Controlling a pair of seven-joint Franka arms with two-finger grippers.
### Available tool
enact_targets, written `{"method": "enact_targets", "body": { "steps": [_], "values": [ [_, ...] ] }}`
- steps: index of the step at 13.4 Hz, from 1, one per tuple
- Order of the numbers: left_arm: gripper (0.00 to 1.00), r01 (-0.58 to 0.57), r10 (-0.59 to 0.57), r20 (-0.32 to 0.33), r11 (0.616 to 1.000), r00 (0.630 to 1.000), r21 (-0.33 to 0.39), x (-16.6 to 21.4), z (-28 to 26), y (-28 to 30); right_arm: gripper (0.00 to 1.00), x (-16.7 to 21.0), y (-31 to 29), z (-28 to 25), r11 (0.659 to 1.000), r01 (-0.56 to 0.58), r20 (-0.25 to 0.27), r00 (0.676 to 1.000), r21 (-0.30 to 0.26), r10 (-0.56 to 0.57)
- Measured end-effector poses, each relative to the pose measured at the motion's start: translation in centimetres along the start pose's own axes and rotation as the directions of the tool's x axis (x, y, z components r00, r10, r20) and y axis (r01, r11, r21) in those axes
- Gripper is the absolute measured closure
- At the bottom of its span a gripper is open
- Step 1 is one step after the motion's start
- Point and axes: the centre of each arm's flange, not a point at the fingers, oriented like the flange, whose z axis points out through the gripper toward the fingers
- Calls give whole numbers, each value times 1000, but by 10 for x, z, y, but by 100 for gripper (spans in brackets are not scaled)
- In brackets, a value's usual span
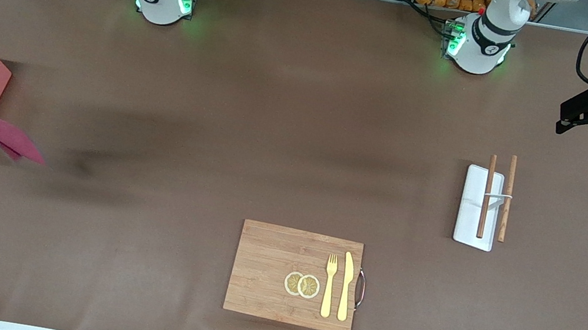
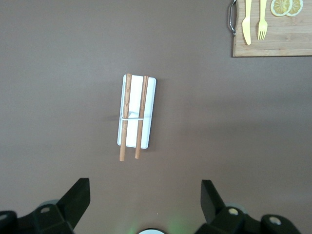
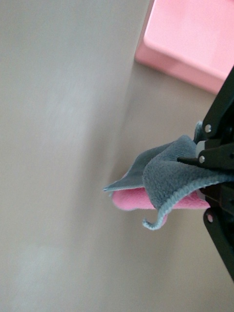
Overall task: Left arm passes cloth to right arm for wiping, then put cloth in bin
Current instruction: 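Carry the cloth into the pink bin and open the right gripper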
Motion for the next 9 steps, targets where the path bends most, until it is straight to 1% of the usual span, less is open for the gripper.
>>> {"method": "enact_targets", "body": {
  "steps": [1, 2, 5, 6, 7, 9],
  "values": [
    [0, 0, 0, 0, 1000, 1000, 0, 0, 0, 0, 98, -21, 29, -3, 1000, 21, -11, 1000, -5, -21],
    [0, 1, -1, -1, 1000, 1000, 0, 0, 0, 0, 98, -39, 54, -6, 999, 45, -14, 999, -25, -45],
    [0, 5, -5, -3, 1000, 1000, 0, 0, -1, -2, 98, -72, 97, -20, 989, 81, 10, 997, -123, -80],
    [0, 6, -6, -3, 1000, 1000, 0, -1, -2, -3, 98, -80, 106, -22, 986, 88, 17, 996, -144, -87],
    [0, 7, -7, -3, 1000, 1000, 0, -1, -2, -3, 98, -88, 116, -21, 983, 105, 29, 994, -150, -102],
    [0, 7, -7, -4, 1000, 1000, 0, -1, -2, -3, 98, -109, 145, -2, 978, 157, 53, 987, -134, -152]
  ]
}}
